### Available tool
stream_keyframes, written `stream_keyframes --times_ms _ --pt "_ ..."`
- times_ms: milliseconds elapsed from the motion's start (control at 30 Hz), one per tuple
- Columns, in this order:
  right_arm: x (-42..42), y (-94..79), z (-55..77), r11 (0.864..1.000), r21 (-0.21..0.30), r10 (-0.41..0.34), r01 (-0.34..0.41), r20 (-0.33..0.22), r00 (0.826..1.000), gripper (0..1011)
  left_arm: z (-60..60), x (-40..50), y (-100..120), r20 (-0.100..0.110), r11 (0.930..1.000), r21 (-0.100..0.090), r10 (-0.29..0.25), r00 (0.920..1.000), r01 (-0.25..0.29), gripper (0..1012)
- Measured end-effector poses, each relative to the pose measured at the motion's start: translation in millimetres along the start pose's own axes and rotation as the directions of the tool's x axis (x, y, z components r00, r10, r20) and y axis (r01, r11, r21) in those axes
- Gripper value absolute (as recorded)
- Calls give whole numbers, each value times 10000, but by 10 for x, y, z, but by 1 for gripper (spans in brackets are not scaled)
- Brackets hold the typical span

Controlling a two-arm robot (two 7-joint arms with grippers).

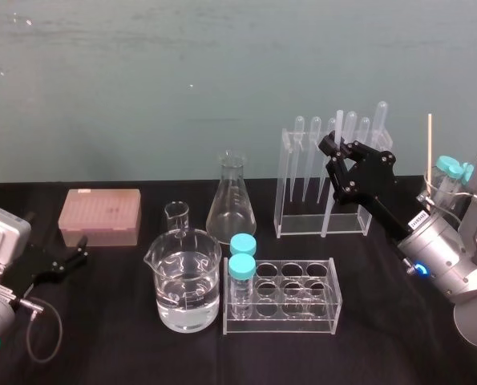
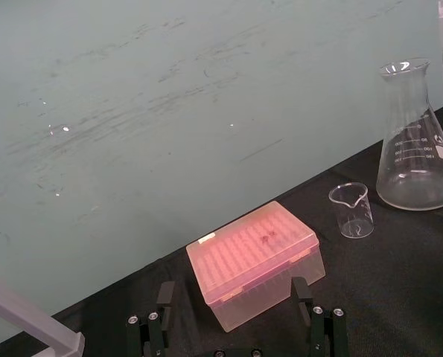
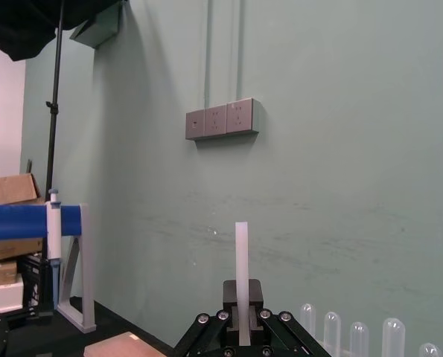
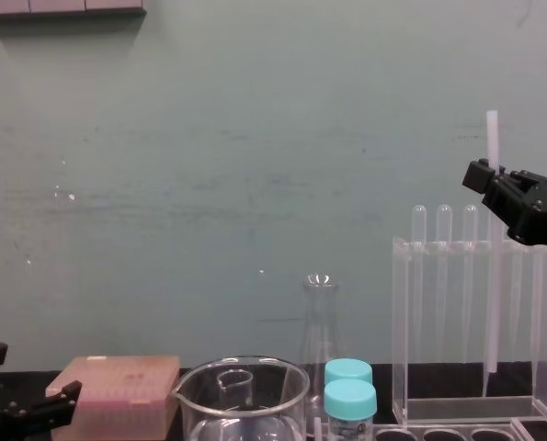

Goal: Pick up the stirring rod with one hand, then place it down.

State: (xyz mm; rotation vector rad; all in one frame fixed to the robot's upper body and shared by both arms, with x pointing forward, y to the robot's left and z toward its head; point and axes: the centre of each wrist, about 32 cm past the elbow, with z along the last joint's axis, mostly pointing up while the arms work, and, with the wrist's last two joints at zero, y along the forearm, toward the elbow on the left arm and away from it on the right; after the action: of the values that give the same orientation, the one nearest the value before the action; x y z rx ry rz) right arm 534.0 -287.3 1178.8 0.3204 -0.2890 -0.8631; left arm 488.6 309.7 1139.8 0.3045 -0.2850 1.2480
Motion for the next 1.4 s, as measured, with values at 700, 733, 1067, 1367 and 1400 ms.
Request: stream_keyframes --times_ms 700,733,1067,1367,1400 --pt "0 0 0 10000 0 0 0 0 10000 67 0 0 0 0 10000 -1 -1 10000 1 1000" --pt "0 0 0 10000 -1 0 0 0 10000 67 0 0 0 0 10000 -1 -1 10000 1 1000" --pt "7 -54 35 9973 -201 704 -707 -140 9974 67 0 0 0 1 10000 -1 0 10000 0 1000" --pt "-7 -123 40 9932 -585 995 -1006 -211 9948 67 0 0 0 0 10000 -1 0 10000 0 1000" --pt "-5 -129 31 9928 -633 1007 -1020 -223 9947 67 0 0 0 0 10000 -1 0 10000 0 1000"
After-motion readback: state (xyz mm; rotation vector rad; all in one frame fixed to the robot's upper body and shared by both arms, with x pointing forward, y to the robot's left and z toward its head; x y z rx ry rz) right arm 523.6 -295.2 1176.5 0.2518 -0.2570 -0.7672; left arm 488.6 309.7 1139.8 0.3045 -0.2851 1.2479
